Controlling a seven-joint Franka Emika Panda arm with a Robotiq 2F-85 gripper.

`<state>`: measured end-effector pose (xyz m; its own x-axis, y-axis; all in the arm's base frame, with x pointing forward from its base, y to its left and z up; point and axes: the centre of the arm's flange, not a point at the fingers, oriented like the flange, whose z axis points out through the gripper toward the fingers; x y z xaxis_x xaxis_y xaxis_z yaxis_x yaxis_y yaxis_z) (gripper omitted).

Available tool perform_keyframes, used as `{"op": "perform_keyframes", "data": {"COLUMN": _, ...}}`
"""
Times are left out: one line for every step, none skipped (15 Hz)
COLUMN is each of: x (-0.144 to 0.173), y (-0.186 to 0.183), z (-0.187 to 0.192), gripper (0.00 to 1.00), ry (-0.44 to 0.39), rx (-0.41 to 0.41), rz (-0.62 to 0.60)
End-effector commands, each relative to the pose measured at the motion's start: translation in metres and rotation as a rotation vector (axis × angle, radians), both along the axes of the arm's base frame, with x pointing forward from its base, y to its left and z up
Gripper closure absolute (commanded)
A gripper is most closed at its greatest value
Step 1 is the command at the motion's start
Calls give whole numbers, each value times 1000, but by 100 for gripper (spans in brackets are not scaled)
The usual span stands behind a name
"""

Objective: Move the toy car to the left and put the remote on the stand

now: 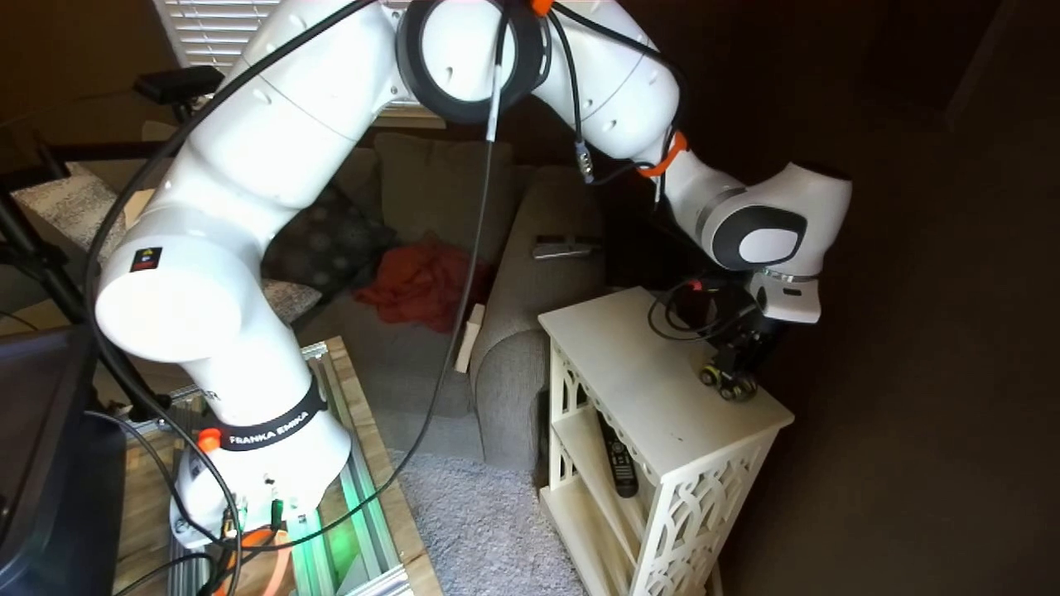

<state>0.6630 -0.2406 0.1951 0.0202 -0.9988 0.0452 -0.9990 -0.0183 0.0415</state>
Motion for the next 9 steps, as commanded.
{"op": "perform_keyframes", "data": {"x": -2, "y": 25, "z": 13, "gripper": 66, "ry": 26, "rx": -6, "rz": 32}}
{"op": "perform_keyframes", "data": {"x": -4, "y": 33, "z": 18, "gripper": 66, "ry": 32, "rx": -5, "rz": 55}}
{"op": "perform_keyframes", "data": {"x": -10, "y": 46, "z": 23, "gripper": 66, "ry": 37, "rx": -11, "rz": 92}}
{"op": "perform_keyframes", "data": {"x": -14, "y": 57, "z": 28, "gripper": 66, "ry": 44, "rx": -16, "rz": 127}}
{"op": "perform_keyframes", "data": {"x": -18, "y": 69, "z": 31, "gripper": 66, "ry": 44, "rx": -37, "rz": 175}}
{"op": "perform_keyframes", "data": {"x": -20, "y": 80, "z": 35, "gripper": 66, "ry": 47, "rx": -44, "rz": 217}}
{"op": "perform_keyframes", "data": {"x": -25, "y": 93, "z": 39, "gripper": 66, "ry": 55, "rx": -57, "rz": 272}}
{"op": "perform_keyframes", "data": {"x": -29, "y": 107, "z": 40, "gripper": 66, "ry": 67, "rx": -69, "rz": 339}}
{"op": "perform_keyframes", "data": {"x": -34, "y": 119, "z": 42, "gripper": 66, "ry": 82, "rx": -68, "rz": 393}}
